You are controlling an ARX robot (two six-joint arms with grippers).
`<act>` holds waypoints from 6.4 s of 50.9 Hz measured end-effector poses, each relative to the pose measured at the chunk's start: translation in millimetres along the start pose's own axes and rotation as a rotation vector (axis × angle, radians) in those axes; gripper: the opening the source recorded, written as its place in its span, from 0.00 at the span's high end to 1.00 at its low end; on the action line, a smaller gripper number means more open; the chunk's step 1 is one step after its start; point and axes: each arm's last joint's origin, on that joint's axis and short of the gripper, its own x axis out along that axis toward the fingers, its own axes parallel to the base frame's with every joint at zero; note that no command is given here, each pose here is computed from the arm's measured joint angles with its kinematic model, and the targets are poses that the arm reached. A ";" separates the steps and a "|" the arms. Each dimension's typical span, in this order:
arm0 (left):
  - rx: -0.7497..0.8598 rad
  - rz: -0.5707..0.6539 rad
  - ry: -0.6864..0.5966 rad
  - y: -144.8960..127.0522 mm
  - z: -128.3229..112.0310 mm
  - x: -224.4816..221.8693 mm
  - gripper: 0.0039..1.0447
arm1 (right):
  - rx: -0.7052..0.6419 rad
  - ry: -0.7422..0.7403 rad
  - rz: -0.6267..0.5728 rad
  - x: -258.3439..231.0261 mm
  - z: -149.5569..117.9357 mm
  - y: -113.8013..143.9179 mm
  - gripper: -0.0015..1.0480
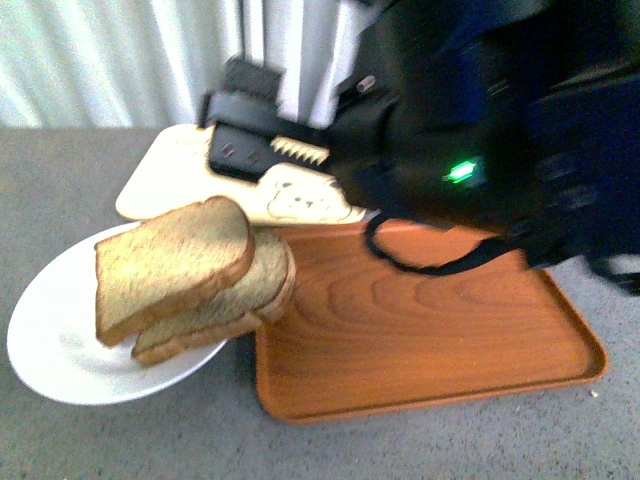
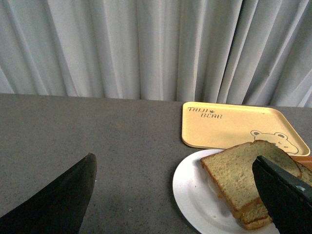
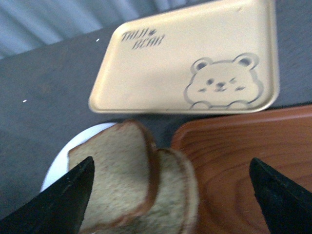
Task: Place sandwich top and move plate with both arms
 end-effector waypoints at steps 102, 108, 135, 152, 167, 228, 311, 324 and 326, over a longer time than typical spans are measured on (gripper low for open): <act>0.000 0.000 -0.001 0.0 0.2 0.0 0.08 | -0.330 -0.487 -0.237 -214.8 -31.4 -161.5 0.98; 0.000 0.000 0.000 0.0 0.0 0.0 0.08 | -0.329 -0.485 -0.237 -217.2 -32.9 -161.1 0.98; 0.000 0.000 -0.001 0.0 0.2 0.0 0.08 | -0.329 -0.480 -0.238 -229.8 -43.3 -159.9 0.98; 0.000 0.000 -0.001 0.0 0.2 0.0 0.08 | -0.330 -0.480 -0.238 -229.9 -43.3 -159.9 0.59; -0.529 -0.275 0.425 -2.1 0.3 21.6 0.08 | -0.331 -0.481 -0.235 -230.0 -43.3 -159.8 0.14; -0.922 0.086 0.671 -11.5 -126.1 132.9 0.08 | -0.331 -0.481 -0.236 -230.0 -43.3 -159.8 0.09; -1.218 -0.037 0.641 -56.4 -68.1 142.9 0.98 | -0.331 -0.481 -0.236 -230.0 -43.3 -159.8 0.09; -1.195 -0.059 0.658 -83.0 -47.0 193.3 0.98 | -0.331 -0.481 -0.236 -230.0 -43.3 -159.8 0.09; -1.191 -0.065 0.663 -89.0 -44.2 203.8 0.98 | -0.331 -0.481 -0.236 -230.0 -43.3 -159.8 0.09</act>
